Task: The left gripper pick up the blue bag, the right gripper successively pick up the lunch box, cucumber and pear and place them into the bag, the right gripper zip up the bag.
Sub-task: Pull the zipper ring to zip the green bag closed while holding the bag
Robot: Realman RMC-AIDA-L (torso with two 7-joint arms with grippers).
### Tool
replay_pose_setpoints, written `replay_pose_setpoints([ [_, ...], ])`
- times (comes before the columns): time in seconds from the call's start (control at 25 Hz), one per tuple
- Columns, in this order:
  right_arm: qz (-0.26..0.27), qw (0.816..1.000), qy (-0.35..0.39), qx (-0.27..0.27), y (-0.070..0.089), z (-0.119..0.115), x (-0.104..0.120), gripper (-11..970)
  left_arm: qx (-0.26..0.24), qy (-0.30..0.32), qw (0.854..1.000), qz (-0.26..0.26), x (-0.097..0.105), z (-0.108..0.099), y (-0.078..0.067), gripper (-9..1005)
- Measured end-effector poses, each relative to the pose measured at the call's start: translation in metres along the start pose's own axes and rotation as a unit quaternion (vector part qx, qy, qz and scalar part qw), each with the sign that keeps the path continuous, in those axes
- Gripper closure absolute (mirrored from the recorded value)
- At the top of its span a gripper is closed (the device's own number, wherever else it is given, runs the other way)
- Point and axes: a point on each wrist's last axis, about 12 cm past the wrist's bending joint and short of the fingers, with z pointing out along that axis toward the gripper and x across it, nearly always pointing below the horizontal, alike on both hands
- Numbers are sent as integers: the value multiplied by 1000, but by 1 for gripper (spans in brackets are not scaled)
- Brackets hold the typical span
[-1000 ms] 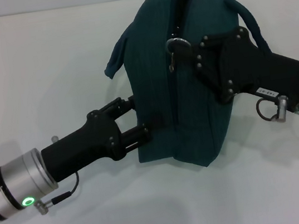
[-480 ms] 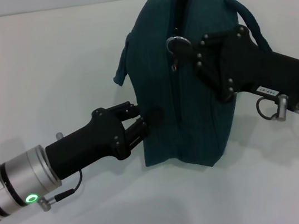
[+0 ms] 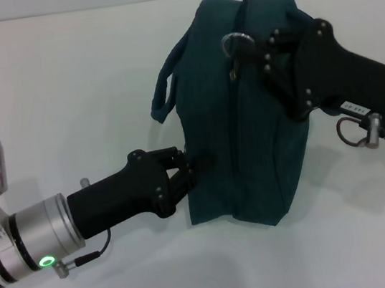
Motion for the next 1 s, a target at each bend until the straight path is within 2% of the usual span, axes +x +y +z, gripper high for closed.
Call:
replay_pose_setpoints([
  [0.48,2,1000,1,26,-6,-2,0,944,26,27,999,0,6,0,-6,911],
  [1.0,2,998,14,65,-15,-7,2,935,94,58,994,-5,13,-4,-22,921],
])
